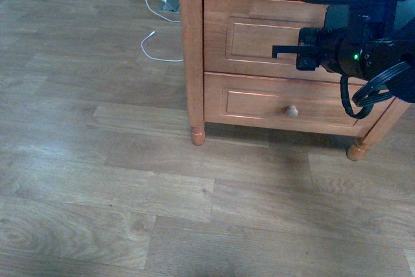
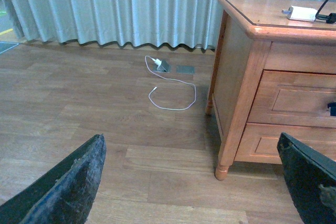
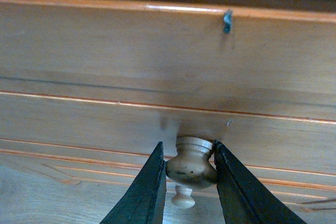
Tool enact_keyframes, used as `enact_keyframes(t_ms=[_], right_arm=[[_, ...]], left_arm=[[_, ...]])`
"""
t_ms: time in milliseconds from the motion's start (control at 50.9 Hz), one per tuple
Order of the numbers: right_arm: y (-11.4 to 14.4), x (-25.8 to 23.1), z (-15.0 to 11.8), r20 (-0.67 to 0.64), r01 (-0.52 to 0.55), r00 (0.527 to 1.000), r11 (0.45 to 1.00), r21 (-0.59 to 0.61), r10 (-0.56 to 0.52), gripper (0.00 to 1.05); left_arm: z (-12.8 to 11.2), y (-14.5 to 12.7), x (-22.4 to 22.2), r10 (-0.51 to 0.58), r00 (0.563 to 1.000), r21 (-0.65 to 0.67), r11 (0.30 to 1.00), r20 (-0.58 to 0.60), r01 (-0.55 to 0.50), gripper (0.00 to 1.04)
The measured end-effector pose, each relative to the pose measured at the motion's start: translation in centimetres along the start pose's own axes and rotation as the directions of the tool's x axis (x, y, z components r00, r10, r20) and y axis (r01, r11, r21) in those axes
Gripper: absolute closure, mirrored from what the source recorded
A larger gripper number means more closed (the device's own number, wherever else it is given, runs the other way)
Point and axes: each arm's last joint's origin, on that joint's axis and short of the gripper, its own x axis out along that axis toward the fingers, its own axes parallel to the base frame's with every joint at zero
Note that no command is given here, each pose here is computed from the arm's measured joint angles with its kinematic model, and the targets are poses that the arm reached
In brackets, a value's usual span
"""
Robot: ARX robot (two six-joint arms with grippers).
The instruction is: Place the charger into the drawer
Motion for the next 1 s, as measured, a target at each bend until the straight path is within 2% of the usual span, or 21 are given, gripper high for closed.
enact_keyframes(t_ms=[432,806,1002], right_arm=[[-0.3,-2.1,-0.1,-0.081,-0.075,0.994,0.997,0.020,0.076,0.84],[-1.6,-10.9,-3.0,-0.251,-0.209,0.946,0.978,0.018,0.207,0.85],[-2.2,-15.0,-4.4,-0.283,-0.254,0.927,0.967,0.012,0.247,0.90]], left_arm=[[0.0,0.0,0.0,0.000,1.000,0.000,1.000,0.000,0.000,0.06],[0.0,0.0,0.0,0.000,1.000,0.000,1.000,0.000,0.000,0.06],[0.0,0.0,0.0,0.000,1.000,0.000,1.000,0.000,0.000,0.06]])
